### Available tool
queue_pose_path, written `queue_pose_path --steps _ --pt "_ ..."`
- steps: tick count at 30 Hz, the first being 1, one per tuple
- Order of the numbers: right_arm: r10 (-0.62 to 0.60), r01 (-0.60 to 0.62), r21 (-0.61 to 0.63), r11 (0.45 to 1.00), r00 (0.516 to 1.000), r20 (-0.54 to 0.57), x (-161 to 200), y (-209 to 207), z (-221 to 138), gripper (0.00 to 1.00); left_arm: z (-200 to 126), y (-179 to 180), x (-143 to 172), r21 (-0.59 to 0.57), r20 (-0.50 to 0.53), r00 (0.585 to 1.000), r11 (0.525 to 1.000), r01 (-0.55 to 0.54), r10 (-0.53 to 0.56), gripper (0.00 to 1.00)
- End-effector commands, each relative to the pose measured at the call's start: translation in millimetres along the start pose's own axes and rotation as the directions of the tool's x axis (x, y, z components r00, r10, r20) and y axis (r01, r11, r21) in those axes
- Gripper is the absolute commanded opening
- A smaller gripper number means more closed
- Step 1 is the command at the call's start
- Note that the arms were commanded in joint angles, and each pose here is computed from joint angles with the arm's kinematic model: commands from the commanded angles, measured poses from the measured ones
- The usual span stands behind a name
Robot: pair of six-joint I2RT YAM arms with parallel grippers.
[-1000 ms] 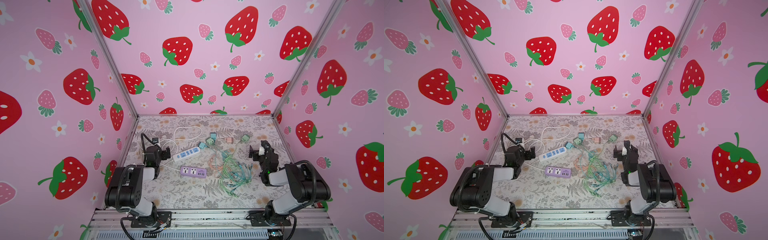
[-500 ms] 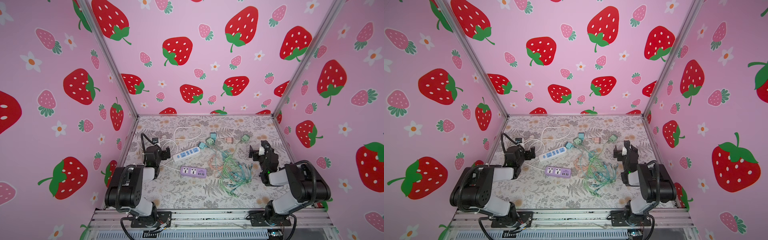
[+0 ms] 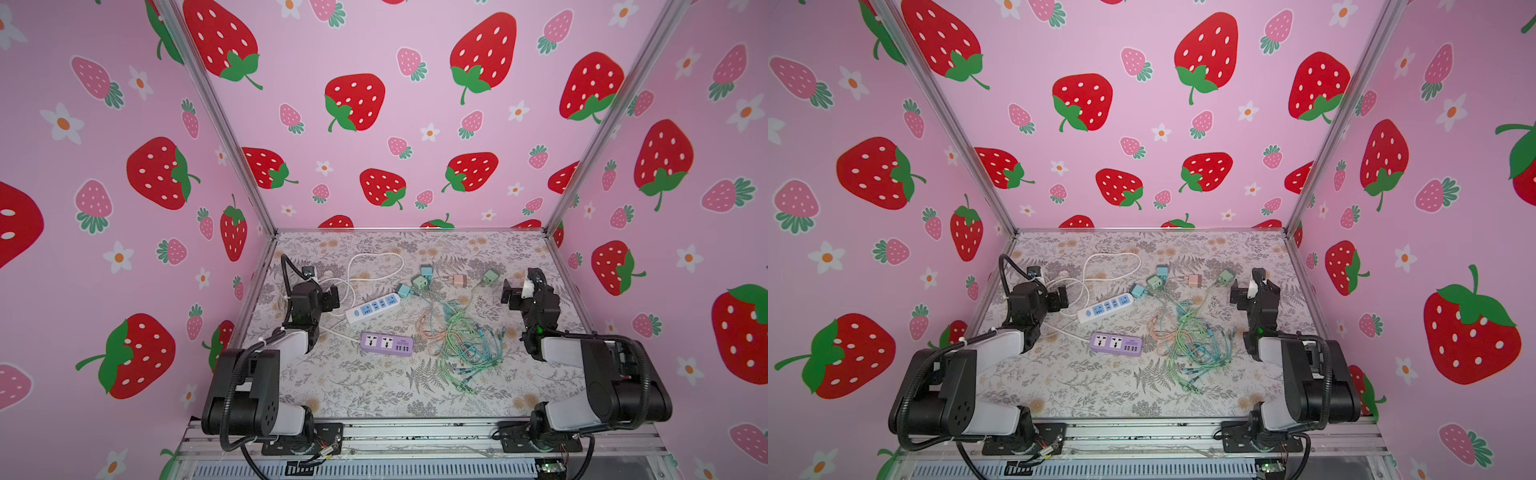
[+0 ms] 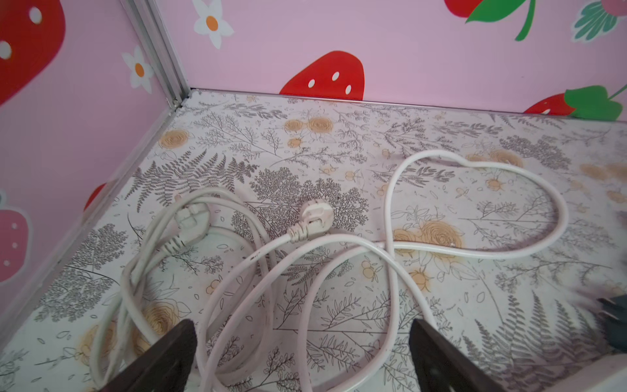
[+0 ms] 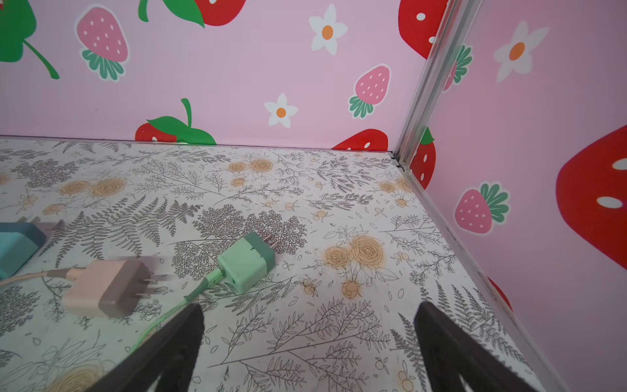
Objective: Insert plugs into power strip
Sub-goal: Pick up the plug from the top-right of the table.
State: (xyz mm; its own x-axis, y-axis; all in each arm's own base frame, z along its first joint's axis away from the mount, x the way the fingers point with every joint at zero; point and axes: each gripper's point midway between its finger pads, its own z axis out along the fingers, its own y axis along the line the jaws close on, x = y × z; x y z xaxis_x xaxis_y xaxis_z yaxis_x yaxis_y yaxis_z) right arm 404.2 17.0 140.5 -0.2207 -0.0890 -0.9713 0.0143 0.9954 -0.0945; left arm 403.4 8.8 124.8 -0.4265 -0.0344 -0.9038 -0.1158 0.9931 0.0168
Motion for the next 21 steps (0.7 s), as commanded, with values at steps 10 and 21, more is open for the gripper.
queue_pose_path --steps 10,21 --pt "0.178 -0.166 0.070 0.984 0.957 -0.231 -15 2 6 0.91 -27 -50 -48 0.047 -0.146 0.989 0.999 0.005 0.002 1.00" --pt "0.209 -0.204 0.051 0.978 0.918 -0.336 -31 34 40 0.87 -64 -98 -56 0.253 -0.255 0.967 0.963 0.089 -0.022 0.99"
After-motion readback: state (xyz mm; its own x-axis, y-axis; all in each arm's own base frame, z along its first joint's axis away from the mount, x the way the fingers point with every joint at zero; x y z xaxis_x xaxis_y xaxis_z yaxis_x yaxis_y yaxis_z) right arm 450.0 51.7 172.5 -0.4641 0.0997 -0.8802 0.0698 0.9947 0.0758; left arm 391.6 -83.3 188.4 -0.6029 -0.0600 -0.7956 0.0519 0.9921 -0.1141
